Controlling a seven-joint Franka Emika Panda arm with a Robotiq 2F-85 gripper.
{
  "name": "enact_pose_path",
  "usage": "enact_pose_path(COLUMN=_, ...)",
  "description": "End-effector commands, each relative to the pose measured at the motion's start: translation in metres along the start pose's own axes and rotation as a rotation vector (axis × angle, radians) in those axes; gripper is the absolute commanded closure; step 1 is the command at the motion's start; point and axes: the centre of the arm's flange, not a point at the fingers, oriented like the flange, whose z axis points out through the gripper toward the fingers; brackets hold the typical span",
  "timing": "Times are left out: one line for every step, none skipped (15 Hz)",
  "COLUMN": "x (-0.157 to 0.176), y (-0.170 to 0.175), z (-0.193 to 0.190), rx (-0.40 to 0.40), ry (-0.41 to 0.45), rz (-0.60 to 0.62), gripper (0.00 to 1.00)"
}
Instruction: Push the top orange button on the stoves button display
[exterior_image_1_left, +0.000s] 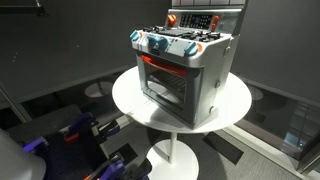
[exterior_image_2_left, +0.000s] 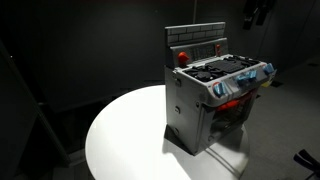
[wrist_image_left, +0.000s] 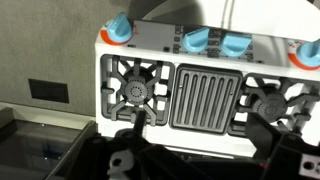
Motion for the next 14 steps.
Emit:
enact_pose_path(x=0.025, y=0.008, z=0.005, rx=-0.085, ry=0.042, rz=0.068, gripper=0.00)
enact_pose_path(x=0.028, y=0.010, z=0.007, rx=-0.102, ry=0.048, rz=0.081, gripper=0.00)
enact_pose_path(x=0.030, y=0.012, z=0.009, rx=-0.117, ry=0.051, rz=0.091, gripper=0.00)
enact_pose_path(x=0.031, y=0.013, z=0.008, rx=-0.128, ry=0.050, rz=0.100, gripper=0.00)
enact_pose_path(x=0.031, y=0.014, z=0.007, rx=-0.134, ry=0.049, rz=0.110, gripper=0.00)
enact_pose_path(x=0.027, y=0.013, z=0.001, rx=-0.130, ry=0.047, rz=0.108, gripper=0.00)
enact_pose_path(x=0.024, y=0.010, z=-0.005, rx=-0.126, ry=0.049, rz=0.107, gripper=0.00)
enact_pose_path(x=0.023, y=0.011, z=0.012, rx=-0.111, ry=0.043, rz=0.087, gripper=0.00)
enact_pose_path(x=0.023, y=0.011, z=0.009, rx=-0.111, ry=0.047, rz=0.088, gripper=0.00)
enact_pose_path(x=0.023, y=0.012, z=0.006, rx=-0.111, ry=0.051, rz=0.089, gripper=0.00)
enact_pose_path(x=0.023, y=0.012, z=0.004, rx=-0.111, ry=0.053, rz=0.089, gripper=0.00)
enact_pose_path(x=0.023, y=0.012, z=0.004, rx=-0.111, ry=0.053, rz=0.089, gripper=0.00)
enact_pose_path(x=0.023, y=0.013, z=0.005, rx=-0.133, ry=0.074, rz=0.107, gripper=0.00)
enact_pose_path(x=0.025, y=0.015, z=0.006, rx=-0.130, ry=0.090, rz=0.113, gripper=0.00)
